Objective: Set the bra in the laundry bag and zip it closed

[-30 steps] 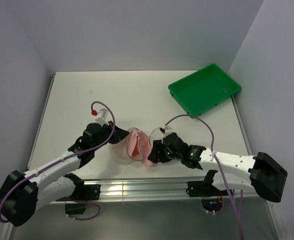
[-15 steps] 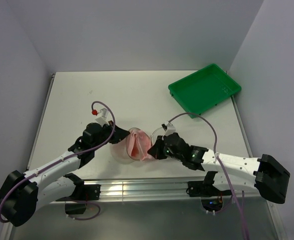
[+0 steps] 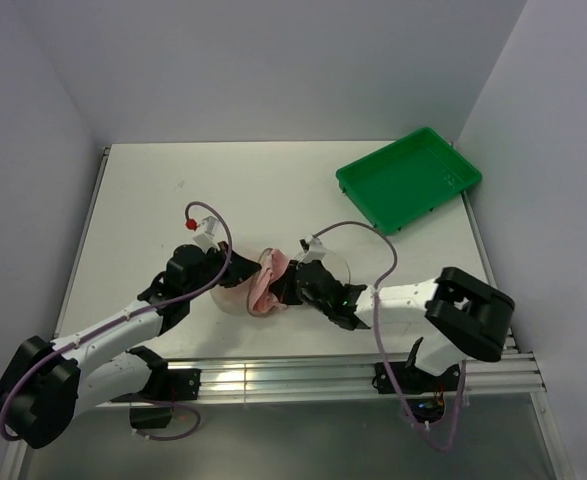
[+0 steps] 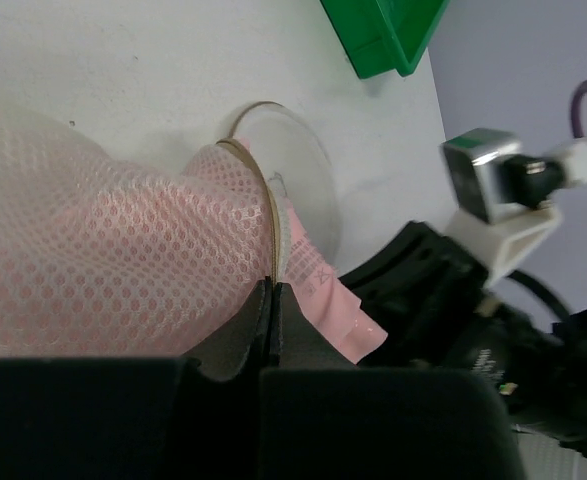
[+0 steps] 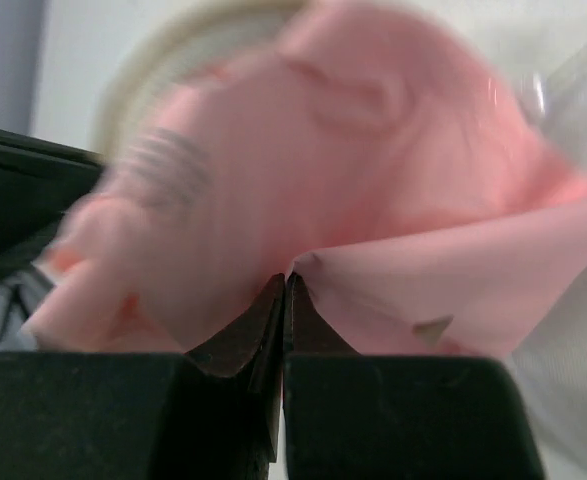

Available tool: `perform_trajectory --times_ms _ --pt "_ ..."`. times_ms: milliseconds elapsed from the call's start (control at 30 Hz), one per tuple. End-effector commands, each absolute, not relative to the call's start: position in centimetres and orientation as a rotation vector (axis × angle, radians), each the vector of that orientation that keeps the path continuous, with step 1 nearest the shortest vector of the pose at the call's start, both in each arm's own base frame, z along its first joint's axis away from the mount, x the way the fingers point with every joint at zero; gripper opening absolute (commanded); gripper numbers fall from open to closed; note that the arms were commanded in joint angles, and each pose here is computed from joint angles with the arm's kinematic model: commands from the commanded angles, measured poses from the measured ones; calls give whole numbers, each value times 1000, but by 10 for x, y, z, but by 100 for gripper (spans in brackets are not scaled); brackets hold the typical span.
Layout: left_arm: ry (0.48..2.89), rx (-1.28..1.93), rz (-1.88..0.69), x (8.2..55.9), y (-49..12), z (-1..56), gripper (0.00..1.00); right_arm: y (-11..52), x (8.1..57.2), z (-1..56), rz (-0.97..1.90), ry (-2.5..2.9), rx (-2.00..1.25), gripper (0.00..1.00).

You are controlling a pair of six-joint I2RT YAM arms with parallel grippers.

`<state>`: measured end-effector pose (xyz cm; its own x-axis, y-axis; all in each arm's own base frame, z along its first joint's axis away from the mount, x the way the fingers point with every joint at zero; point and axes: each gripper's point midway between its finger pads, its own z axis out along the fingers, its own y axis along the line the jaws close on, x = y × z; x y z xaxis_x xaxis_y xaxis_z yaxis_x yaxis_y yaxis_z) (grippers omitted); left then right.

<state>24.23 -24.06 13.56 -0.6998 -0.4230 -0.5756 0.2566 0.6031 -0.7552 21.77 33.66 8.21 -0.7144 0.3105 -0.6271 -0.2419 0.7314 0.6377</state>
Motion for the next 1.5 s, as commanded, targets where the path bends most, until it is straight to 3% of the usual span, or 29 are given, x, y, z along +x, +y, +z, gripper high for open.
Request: perform_trajectory --times_ms 0,200,467,533,800,1067,1133,1167,1267,1467 --pt "1996 -86 -1202 243 -250 157 0 361 225 91 1006 2101 114 0" --pt "1990 -92 -1248 242 -255 157 0 364 215 69 972 2140 115 0" --pt "2012 -104 -1178 242 -246 152 1 357 229 99 950 2026 209 0" --pt "1998 -100 -1154 244 -243 159 4 361 232 101 924 2034 181 0" --pt "1951 -38 -1182 238 -248 189 0 383 231 95 833 2123 -12 0" --pt "1984 -52 -1223 233 -254 172 0 389 235 82 831 2146 -38 1" --pt "1999 -66 -1211 234 -253 166 0 381 232 80 835 2138 -27 13" --pt "2000 -77 -1183 237 -250 163 0 378 231 82 833 2131 -21 27" --pt "2011 -103 -1124 242 -243 158 0 366 227 74 834 2164 -22 49" --pt "2027 -116 -1012 249 -231 148 0 339 207 91 882 2168 -23 78"
